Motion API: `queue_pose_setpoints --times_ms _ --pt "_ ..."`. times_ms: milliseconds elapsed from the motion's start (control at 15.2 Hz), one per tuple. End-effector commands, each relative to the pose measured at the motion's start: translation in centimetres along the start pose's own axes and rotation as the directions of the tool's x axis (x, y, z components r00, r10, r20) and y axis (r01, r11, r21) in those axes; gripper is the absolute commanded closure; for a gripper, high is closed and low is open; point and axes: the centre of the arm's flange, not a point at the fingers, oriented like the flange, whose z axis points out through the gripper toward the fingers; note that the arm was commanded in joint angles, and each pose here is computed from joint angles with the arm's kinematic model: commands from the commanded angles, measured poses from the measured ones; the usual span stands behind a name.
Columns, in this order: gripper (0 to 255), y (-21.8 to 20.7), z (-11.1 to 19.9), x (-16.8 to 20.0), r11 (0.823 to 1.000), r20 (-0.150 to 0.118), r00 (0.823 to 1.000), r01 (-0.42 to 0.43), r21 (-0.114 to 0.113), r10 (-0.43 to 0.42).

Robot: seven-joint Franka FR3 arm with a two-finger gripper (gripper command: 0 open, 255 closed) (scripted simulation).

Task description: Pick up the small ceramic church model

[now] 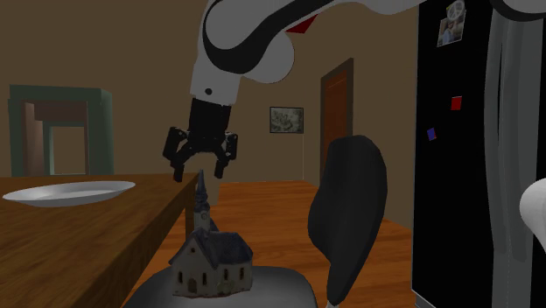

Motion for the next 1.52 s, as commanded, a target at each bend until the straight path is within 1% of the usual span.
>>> queue_pose_setpoints --times_ms 0,66,660,1452 --pt "0 0.1 0.4 -0.1 1.0 -0.001 1.0 0.0 0.0 0.0" --pt "255 0.0 0.3 -0.1 1.0 -0.001 1.0 0.0 0.0 0.0" --pt "255 0.1 0.4 -0.1 1.0 -0.001 1.0 0.0 0.0 0.0" --pt "255 -0.1 -5.7 1.6 1.0 -0.001 1.0 0.0 0.0 0.0"
